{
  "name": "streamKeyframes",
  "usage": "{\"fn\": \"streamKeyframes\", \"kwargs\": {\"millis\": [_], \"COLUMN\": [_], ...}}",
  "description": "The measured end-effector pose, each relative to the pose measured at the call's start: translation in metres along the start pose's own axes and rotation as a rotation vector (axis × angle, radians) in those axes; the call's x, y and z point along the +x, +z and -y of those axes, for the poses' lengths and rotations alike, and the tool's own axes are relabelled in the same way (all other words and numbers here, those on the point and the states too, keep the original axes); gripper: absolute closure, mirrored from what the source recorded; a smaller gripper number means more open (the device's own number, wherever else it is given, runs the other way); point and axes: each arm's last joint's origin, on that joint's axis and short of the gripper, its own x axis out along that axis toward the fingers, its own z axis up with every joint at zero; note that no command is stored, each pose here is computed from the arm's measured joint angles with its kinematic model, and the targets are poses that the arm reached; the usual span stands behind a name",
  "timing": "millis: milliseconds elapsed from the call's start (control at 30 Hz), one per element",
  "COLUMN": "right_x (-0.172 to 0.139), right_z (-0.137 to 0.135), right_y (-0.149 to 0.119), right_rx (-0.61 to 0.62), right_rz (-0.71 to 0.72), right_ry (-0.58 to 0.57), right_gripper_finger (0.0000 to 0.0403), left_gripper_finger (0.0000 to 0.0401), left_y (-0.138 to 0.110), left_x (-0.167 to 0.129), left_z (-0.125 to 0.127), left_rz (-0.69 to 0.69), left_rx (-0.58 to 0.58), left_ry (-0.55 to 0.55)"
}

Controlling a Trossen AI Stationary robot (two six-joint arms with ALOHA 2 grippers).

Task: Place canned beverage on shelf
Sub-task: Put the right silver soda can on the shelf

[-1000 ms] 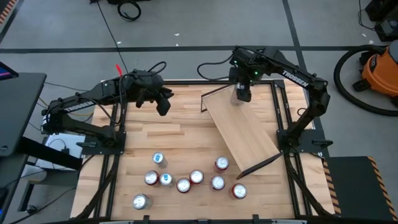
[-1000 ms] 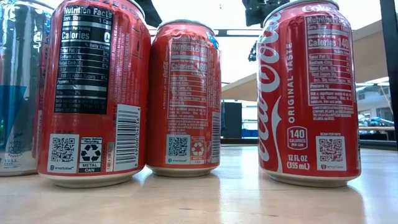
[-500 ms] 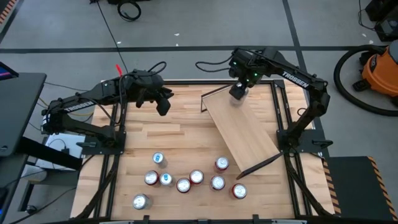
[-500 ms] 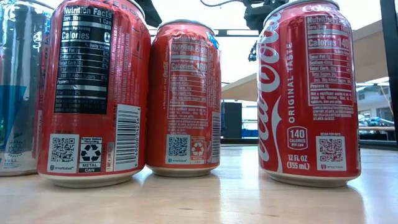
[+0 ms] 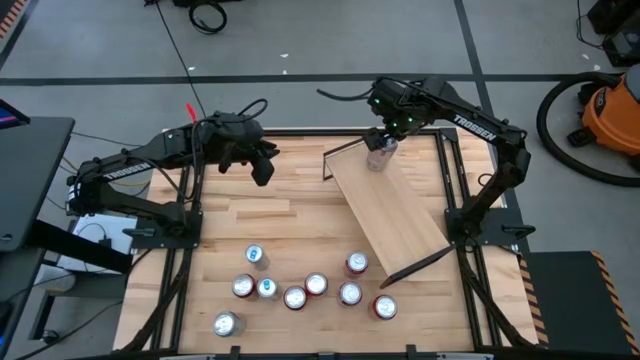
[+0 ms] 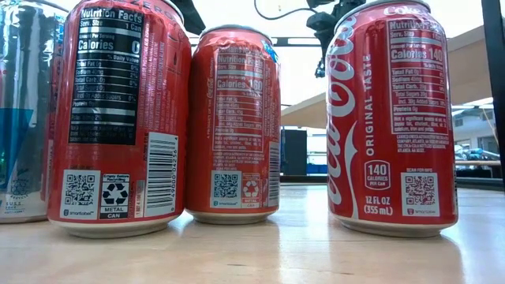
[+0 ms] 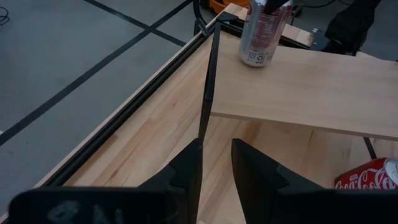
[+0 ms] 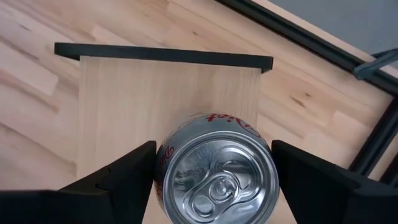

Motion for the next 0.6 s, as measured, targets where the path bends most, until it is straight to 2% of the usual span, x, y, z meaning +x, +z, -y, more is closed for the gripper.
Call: {"fn": "streamKeyframes", "kwargs": {"millis": [333,600], "right_x": [0.0003,0.0037], "right_z": [-0.0005,-0.0058], "right_y": [0.0001,-0.0022], "right_rx": [-0.012,-0.059], "right_rz": [0.001,-0.014], "right_ry": [0.001,0.006], "right_gripper_finger": [0.0089,0.0047], "left_gripper_finger": [0.0307,0.0307], "left_y": [0.0000,0.0000], "left_x": [0.0000,0.0000], "left_z": [0.0000,0.0000], "left_rz": [0.000,0.000], "left_rx": [0.050,0.050], "left_ry": [0.000,0.000]}}
